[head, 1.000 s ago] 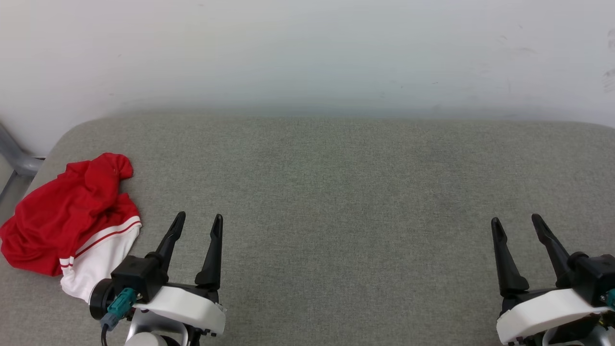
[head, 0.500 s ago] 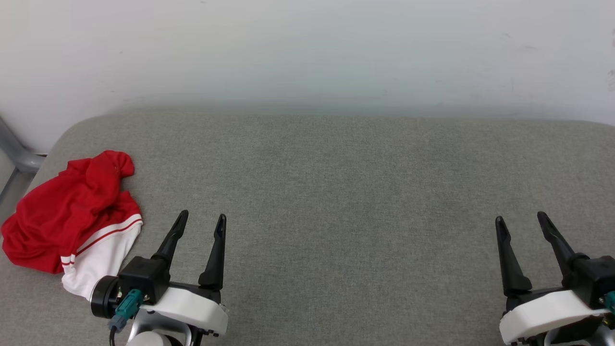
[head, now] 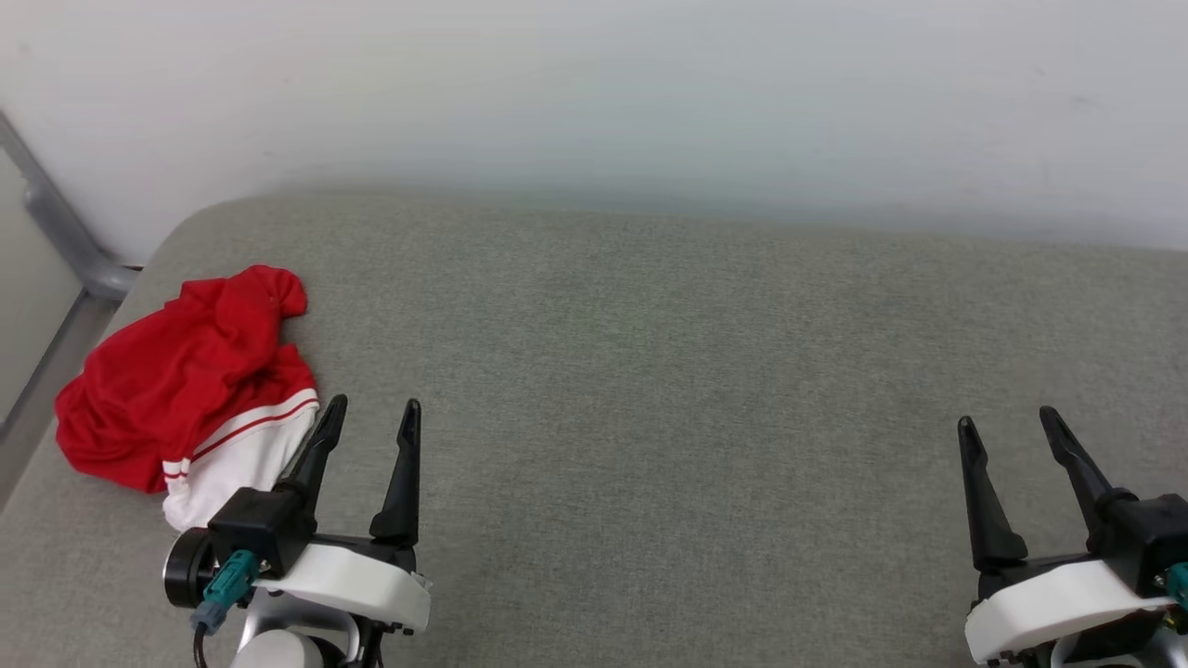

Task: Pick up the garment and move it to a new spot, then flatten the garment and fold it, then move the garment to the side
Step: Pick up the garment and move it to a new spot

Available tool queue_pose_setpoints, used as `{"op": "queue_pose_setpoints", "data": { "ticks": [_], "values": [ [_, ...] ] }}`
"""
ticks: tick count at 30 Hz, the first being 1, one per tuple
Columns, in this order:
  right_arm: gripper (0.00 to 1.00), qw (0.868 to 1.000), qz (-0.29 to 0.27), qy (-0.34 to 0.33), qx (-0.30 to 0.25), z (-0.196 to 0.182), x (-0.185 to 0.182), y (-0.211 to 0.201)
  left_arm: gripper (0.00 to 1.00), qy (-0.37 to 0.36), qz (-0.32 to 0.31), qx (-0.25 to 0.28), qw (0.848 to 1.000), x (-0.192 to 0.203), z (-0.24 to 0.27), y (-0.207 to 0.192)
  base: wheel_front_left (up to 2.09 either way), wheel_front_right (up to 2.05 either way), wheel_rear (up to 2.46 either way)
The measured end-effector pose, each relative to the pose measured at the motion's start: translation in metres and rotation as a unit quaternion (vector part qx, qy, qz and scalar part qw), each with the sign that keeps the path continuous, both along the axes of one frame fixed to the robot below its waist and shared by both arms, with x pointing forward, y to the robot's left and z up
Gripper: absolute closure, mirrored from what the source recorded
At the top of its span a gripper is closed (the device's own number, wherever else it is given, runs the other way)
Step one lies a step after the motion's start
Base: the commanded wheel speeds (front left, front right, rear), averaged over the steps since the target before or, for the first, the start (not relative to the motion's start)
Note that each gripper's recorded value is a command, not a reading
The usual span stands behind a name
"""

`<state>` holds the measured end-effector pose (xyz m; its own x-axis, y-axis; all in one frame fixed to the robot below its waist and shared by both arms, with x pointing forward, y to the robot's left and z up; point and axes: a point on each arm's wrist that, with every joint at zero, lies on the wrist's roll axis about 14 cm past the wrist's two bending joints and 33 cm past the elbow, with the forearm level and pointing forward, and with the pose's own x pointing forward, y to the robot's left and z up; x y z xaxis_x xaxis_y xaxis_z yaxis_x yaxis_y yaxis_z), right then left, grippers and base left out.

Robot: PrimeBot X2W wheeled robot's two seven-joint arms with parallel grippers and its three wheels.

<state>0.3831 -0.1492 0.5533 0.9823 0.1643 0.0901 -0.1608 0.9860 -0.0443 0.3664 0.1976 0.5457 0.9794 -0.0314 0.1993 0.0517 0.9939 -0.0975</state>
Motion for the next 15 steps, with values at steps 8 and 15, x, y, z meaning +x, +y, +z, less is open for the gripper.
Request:
{"op": "queue_pose_setpoints", "data": {
  "ticks": [8,15],
  "values": [
    [0.00,0.998,0.057,-0.003,0.006,0.001,0.013,0.040,0.00,0.001,0.064,0.004,0.998,-0.019,0.000,0.041,0.00,0.00,0.00],
    [0.00,0.993,0.119,-0.005,0.010,0.002,0.021,0.084,0.00,0.003,0.131,0.005,0.991,-0.049,-0.001,0.080,0.00,0.00,0.00]
  ]
}}
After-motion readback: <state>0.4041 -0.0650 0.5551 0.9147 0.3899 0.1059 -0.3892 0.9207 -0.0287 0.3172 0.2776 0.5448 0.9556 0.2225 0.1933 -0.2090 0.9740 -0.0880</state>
